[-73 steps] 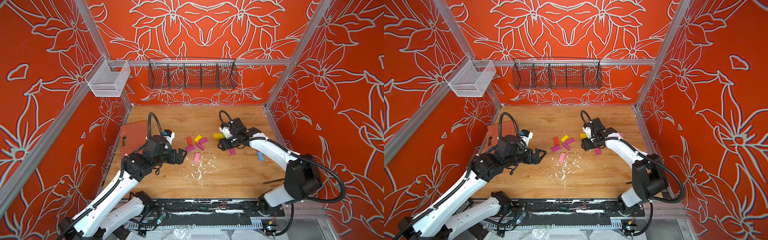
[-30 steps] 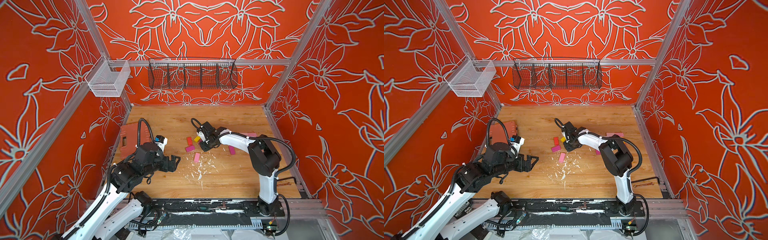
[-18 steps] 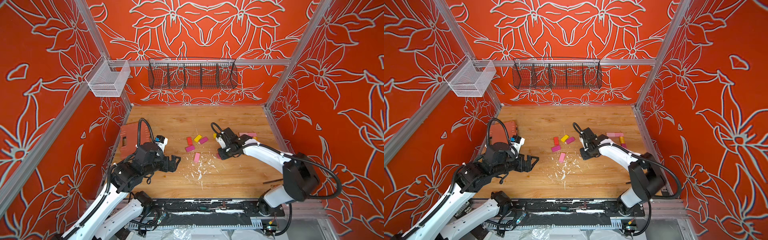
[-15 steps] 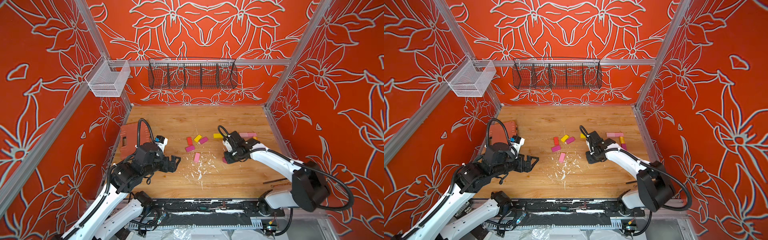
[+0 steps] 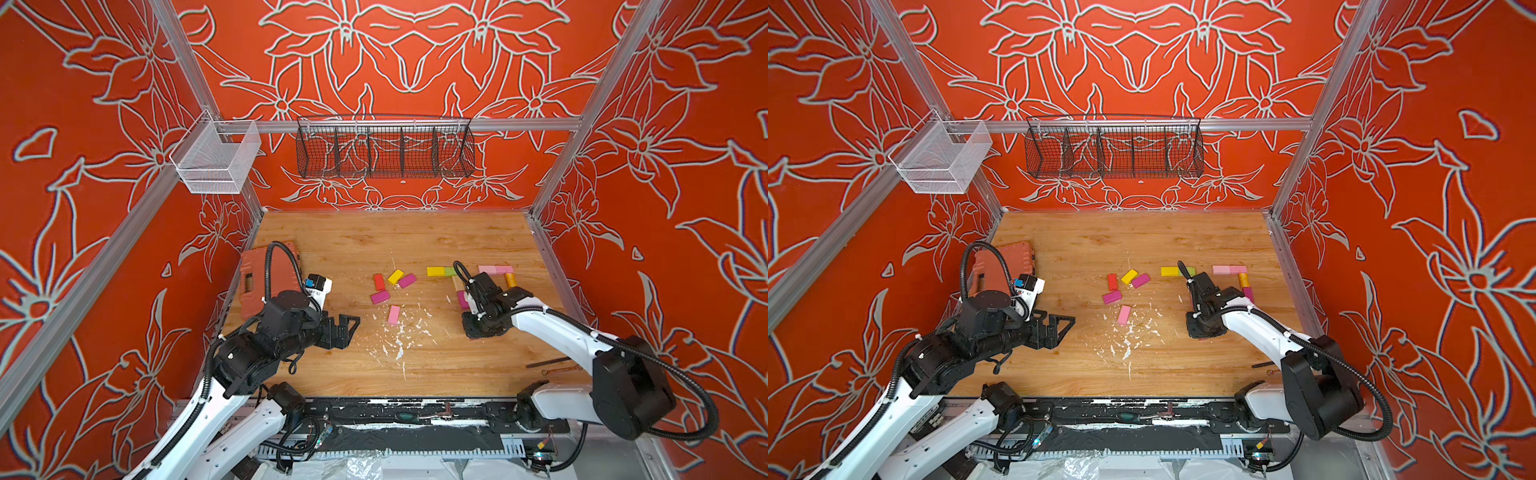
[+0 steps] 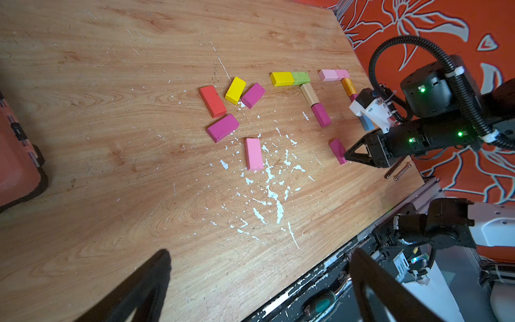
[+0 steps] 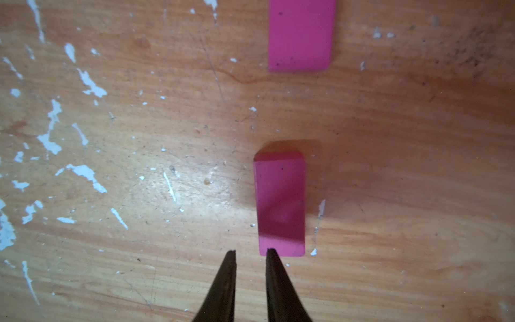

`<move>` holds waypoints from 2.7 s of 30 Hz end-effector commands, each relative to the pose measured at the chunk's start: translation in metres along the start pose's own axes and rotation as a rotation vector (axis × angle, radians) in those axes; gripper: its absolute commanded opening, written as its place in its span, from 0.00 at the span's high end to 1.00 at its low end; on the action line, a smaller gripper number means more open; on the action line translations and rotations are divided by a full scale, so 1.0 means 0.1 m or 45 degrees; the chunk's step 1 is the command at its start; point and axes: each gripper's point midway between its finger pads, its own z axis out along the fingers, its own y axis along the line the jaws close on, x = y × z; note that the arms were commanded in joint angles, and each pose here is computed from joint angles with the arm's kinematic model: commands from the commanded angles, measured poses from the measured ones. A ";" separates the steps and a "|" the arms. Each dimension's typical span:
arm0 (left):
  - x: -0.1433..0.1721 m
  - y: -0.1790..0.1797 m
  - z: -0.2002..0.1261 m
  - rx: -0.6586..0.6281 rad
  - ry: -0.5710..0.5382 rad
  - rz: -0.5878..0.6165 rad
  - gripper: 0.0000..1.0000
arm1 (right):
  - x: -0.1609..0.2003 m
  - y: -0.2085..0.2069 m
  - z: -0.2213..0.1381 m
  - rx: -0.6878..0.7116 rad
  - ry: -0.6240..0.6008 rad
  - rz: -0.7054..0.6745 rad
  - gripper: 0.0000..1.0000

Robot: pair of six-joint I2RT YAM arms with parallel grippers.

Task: Assemble the number 7 with building blocks
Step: Place the building block at the center of the board, then assemble the building block at the center of the board.

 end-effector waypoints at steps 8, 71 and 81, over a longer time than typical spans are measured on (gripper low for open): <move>0.02 0.03 0.03 -0.009 0.011 -0.001 0.03 | -0.01 -0.15 0.02 0.079 -0.048 0.074 0.62; -0.02 0.09 0.00 -0.048 -0.019 -0.006 0.03 | -0.53 -0.13 0.33 0.047 0.109 -0.028 0.69; -0.02 0.10 -0.01 -0.050 -0.025 -0.010 0.03 | -0.61 -0.08 0.33 0.026 0.111 -0.056 0.65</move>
